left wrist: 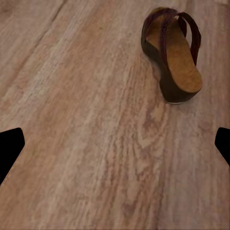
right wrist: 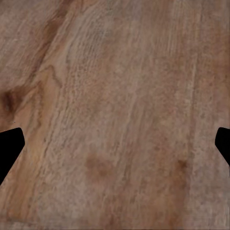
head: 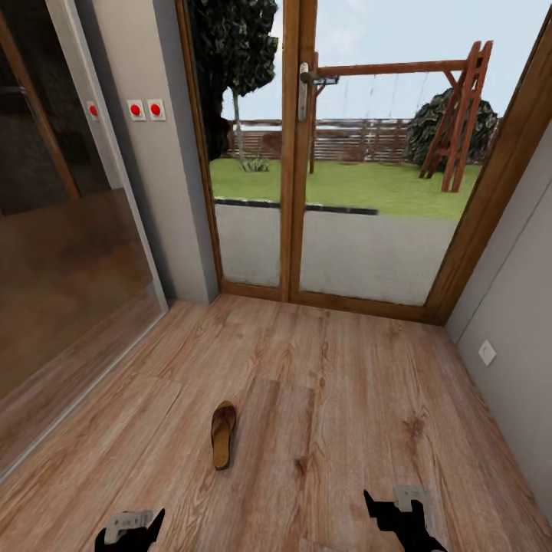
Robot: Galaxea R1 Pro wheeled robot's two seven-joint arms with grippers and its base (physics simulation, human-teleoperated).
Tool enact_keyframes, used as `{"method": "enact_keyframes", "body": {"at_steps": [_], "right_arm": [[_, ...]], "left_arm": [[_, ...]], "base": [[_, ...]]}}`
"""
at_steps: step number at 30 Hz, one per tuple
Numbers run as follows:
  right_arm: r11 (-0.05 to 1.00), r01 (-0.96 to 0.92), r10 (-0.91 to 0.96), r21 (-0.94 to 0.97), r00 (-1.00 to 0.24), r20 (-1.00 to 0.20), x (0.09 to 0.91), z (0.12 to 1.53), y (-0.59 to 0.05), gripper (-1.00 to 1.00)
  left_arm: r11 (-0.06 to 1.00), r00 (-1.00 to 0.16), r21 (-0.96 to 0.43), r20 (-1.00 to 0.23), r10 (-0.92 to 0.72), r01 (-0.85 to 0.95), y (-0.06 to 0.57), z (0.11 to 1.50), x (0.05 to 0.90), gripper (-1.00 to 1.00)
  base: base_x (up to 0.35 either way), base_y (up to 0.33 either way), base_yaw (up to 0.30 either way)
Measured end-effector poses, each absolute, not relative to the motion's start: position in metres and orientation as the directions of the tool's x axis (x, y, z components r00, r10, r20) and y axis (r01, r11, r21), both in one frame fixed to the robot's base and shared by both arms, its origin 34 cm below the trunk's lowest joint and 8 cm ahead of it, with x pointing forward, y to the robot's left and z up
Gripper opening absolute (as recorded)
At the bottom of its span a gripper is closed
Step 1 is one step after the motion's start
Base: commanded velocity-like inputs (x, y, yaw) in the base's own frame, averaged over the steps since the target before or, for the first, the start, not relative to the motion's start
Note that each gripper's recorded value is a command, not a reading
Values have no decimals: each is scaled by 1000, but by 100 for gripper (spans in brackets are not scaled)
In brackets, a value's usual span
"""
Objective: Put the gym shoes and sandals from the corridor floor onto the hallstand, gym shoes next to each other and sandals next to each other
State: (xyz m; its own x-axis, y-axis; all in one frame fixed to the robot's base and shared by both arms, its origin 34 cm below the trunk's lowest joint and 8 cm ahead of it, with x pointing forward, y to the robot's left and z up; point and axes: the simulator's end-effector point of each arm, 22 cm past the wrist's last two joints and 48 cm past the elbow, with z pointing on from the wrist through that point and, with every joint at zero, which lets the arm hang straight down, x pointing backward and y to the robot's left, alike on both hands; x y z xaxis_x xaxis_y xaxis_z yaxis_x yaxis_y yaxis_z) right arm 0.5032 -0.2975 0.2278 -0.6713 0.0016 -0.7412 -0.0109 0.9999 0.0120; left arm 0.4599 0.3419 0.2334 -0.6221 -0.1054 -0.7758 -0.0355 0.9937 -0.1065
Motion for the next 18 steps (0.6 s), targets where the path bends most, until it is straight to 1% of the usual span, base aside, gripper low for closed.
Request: {"method": "enact_keyframes", "body": {"at_steps": [3, 7, 11, 18], "right_arm": [[1000, -19, 1, 16, -638, -770, 520, 240, -294, 100], [1000, -23, -1, 17, -622, -783, 528, 246, -294, 100], [1000, -25, -7, 11, -611, -791, 532, 251, -298, 100], [1000, -28, -13, 4, -608, -794, 534, 252, -302, 100]], "left_arm": [[996, -602, -79, -794, -81, -30, 329, 241, 488, 100], [998, -586, -64, -808, -62, -18, 317, 249, 513, 100], [998, -598, -63, -800, -54, -6, 303, 253, 534, 100], [997, -611, -77, -790, -58, 5, 289, 249, 531, 100]], "base": [[0, 0, 0], [0, 0, 0], [0, 0, 0], [0, 0, 0]]}}
